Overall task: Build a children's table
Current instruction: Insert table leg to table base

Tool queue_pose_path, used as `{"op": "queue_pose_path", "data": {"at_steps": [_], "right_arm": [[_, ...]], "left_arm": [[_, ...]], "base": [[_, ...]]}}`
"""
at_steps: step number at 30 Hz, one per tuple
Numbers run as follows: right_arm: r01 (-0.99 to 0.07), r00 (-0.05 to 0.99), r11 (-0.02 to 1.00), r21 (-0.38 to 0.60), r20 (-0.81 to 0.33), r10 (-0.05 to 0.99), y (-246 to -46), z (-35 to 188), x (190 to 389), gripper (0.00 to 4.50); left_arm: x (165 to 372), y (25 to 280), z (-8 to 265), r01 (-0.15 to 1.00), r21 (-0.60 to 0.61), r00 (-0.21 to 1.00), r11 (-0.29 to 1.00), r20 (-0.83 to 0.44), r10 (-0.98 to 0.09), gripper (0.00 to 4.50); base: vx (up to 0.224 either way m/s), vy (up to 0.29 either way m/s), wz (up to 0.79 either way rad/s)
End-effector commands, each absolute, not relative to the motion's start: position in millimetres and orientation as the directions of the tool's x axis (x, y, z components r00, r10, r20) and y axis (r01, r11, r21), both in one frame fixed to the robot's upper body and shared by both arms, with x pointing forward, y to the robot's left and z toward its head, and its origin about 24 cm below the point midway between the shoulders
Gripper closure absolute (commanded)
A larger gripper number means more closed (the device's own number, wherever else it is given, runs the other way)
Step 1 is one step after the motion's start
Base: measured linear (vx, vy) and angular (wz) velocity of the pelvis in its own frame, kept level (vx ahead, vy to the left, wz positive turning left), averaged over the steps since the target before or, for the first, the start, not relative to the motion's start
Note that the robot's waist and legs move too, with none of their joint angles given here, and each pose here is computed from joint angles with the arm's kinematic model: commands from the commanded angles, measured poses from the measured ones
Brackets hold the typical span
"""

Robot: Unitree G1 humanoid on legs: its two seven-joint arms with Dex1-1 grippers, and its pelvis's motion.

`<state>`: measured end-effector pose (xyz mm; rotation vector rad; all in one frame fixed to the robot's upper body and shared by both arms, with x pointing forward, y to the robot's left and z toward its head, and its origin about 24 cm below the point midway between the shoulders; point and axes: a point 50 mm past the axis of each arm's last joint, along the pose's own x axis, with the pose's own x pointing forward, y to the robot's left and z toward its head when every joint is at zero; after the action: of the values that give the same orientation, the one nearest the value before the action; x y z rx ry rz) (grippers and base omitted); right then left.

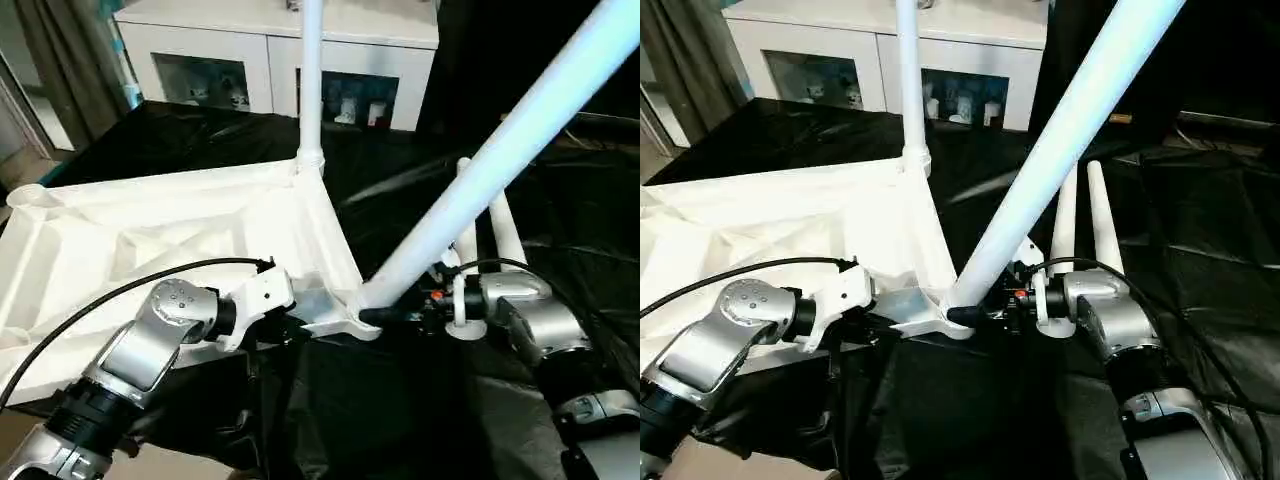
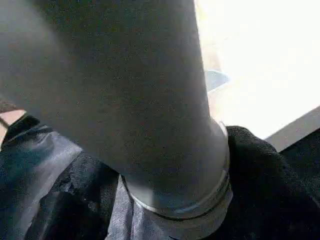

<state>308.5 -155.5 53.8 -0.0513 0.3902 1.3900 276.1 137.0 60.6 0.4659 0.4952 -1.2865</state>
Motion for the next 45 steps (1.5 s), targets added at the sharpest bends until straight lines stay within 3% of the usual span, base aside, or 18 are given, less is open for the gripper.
{"op": "queue_pose_path", "data": {"at_steps": [1,19,35,45], "right_arm": [[-0.96,0.071,0.171,0.223,-0.397,0.915,-160.2,43.4,302.5,1.68],[-0.947,-0.077,0.078,0.312,-0.456,0.887,-145.9,28.1,301.1,1.68],[-0.963,-0.182,-0.046,0.264,-0.52,0.835,-133.8,34.8,304.3,1.68],[-0.928,-0.243,-0.056,0.369,-0.485,0.84,-130.8,25.4,298.6,1.68]], "left_arm": [[274.6,130.0,67.4,0.984,0.079,0.178,0.161,-0.561,-0.808,4.5],[265.7,128.2,66.9,0.999,-0.011,0.037,0.053,-0.575,-0.817,4.5],[262.4,127.3,64.9,0.998,-0.03,0.024,0.051,-0.577,-0.816,4.5],[261.2,126.1,65.1,0.998,-0.048,0.006,0.04,-0.567,-0.824,4.5]], "base": [[0.0,0.0,0.0],[0.0,0.0,0.0],[0.0,0.0,0.0],[0.0,0.0,0.0]]}}
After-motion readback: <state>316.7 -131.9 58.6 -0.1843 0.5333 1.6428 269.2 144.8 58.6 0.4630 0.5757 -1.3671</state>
